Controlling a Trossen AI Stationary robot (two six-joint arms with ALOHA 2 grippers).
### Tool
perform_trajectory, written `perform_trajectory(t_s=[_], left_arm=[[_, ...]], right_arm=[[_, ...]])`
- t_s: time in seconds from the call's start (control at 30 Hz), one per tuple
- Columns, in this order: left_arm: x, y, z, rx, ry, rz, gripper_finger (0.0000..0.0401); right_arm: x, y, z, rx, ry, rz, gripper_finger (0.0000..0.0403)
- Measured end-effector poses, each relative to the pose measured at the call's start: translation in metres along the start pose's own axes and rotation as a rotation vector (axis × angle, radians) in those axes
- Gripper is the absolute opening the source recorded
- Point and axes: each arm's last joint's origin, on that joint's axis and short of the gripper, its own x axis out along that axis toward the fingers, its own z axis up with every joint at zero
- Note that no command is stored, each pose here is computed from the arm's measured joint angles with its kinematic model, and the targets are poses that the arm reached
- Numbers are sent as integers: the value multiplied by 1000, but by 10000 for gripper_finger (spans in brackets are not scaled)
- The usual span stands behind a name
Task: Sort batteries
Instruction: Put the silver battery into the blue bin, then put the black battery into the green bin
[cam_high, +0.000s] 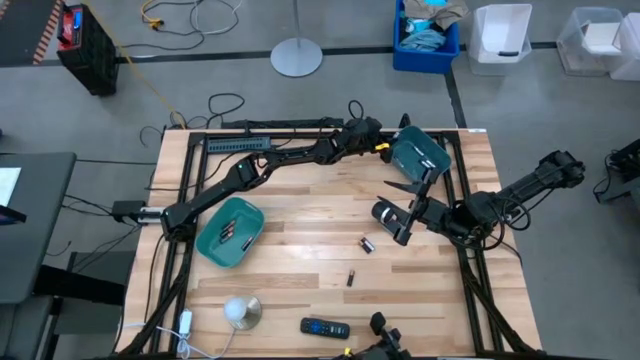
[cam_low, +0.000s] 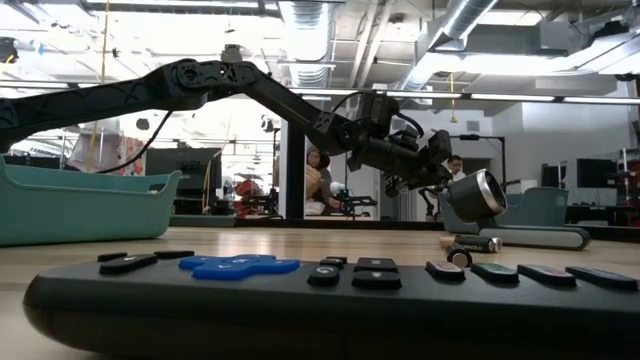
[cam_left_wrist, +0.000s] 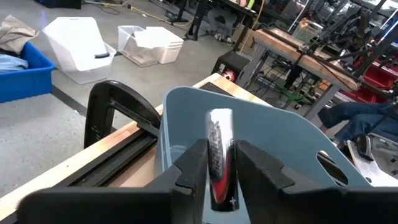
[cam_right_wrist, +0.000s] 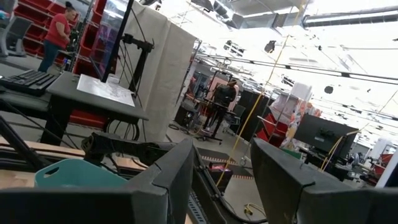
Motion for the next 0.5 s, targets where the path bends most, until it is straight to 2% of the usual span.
perform_trajectory(t_s=[0.2,0.5], left_arm=[[0,0,0,-2,0,-2,116],[0,-1,1,2,4,-23,123]], right_arm=[[0,0,0,-1,1,1,178],[0,1,-1,-11,11,9,178]])
